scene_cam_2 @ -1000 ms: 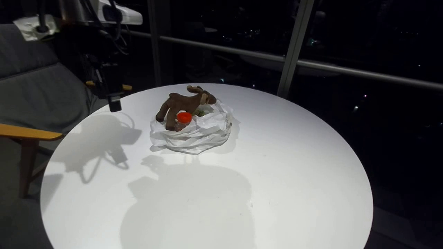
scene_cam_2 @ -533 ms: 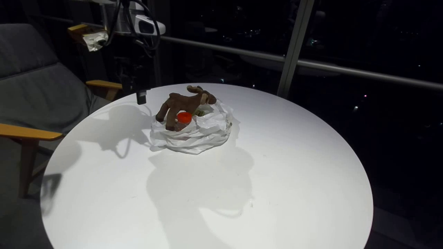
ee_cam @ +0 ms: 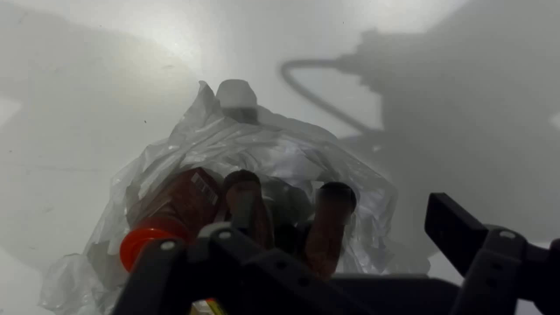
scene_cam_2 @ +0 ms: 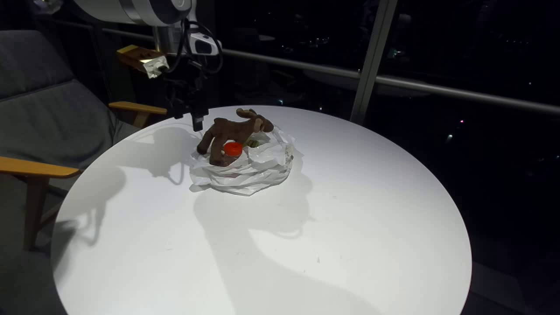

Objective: Remove the deer toy and containers from the white plastic bag and place them on the table

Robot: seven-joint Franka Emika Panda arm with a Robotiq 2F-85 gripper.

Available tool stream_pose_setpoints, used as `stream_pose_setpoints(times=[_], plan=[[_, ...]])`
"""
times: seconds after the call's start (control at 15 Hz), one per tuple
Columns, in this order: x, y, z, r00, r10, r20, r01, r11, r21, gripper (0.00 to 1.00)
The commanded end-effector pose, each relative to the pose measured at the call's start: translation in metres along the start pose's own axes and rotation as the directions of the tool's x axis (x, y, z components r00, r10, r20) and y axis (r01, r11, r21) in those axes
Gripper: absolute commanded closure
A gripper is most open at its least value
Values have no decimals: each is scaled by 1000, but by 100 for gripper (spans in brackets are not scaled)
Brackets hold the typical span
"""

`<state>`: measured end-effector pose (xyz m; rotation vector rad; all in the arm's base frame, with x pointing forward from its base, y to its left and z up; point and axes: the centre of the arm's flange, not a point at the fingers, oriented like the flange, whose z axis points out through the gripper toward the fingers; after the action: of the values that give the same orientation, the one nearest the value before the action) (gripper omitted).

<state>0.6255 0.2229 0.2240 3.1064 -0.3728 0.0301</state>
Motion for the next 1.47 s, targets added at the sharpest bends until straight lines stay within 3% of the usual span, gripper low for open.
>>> stream_pose_setpoints(times=[0.0,0.47,0.6,1.2,1.33,1.4], plan=[[38,-11,21,1000,-8,-30,7,999,-39,0],[67,-7,35,995,0,-99,-9,996,-93,0],[68,-9,34,994,-8,-106,-2,995,-95,26],[61,6,-1,988,4,-151,-22,993,-119,94],[57,20,-18,984,17,-180,-42,990,-136,99],[55,28,-32,980,22,-199,-52,988,-145,96]])
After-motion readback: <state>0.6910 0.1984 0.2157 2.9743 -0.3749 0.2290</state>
